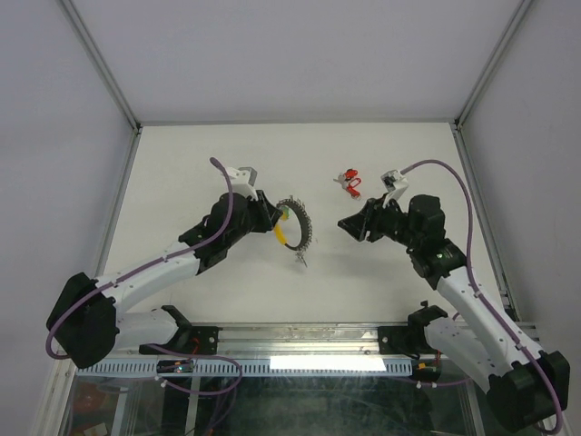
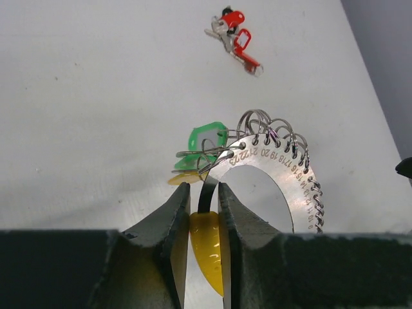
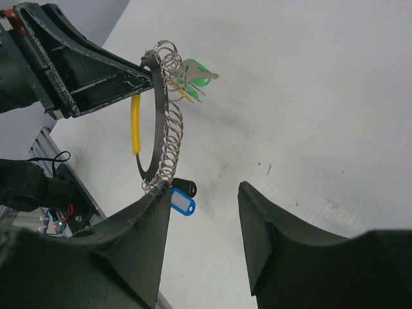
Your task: Put the keys on the keyring
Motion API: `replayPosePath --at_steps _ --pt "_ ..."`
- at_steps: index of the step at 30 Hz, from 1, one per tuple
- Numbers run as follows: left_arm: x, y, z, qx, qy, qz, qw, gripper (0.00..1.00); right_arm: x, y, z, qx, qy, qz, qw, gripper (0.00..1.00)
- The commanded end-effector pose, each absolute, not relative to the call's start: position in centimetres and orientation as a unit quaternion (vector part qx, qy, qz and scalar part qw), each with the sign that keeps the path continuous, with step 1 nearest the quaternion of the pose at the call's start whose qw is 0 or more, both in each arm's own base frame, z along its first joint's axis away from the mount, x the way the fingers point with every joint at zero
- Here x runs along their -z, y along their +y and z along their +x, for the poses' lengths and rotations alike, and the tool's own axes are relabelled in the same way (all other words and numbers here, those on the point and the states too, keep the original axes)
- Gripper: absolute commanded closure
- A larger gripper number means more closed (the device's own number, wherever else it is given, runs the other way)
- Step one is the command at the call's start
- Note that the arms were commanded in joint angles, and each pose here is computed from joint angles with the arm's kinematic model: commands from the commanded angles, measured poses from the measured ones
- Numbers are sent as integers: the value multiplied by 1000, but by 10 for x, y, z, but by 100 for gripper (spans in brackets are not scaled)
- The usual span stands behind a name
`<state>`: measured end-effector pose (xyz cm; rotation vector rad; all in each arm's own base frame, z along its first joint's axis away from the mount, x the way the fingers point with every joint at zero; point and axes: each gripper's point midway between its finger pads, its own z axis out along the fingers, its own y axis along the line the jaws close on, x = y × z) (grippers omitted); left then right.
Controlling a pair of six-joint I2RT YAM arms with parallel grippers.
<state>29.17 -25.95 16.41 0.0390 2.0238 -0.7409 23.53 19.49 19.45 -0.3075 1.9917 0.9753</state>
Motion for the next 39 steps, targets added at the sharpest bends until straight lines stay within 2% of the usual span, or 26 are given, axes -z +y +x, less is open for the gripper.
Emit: replayPosePath --at_steps 1,7,11,16,20,21,23,24,28,34,39 --pt "-244 -266 299 363 761 19 537 100 -255 193 242 -397 728 -154 537 50" --pt "-273 -261 297 381 741 10 553 100 -277 197 241 -406 690 -178 573 49" --pt "-286 -260 295 397 726 5 561 100 -274 198 244 -407 686 -176 577 56" --pt "-272 -257 298 386 737 3 555 100 -256 188 256 -377 715 -142 571 66" --pt "-243 -248 305 356 768 -10 532 100 -237 176 266 -339 751 -106 556 65" --pt "-234 -245 306 347 777 -15 525 97 -229 172 269 -325 767 -97 545 64" --pt "-217 -241 310 327 795 -24 511 78 -215 166 274 -300 794 -83 523 64" --pt "-207 -240 311 315 806 -26 501 72 -206 164 275 -291 807 -79 507 64" --pt "-173 -234 320 253 846 -24 469 54 -198 167 276 -293 820 -68 487 63" --pt "-136 -237 332 200 878 17 434 55 -185 169 275 -299 834 -54 461 63" --pt "-114 -265 341 191 878 159 408 54 -178 171 270 -305 842 -52 442 63"
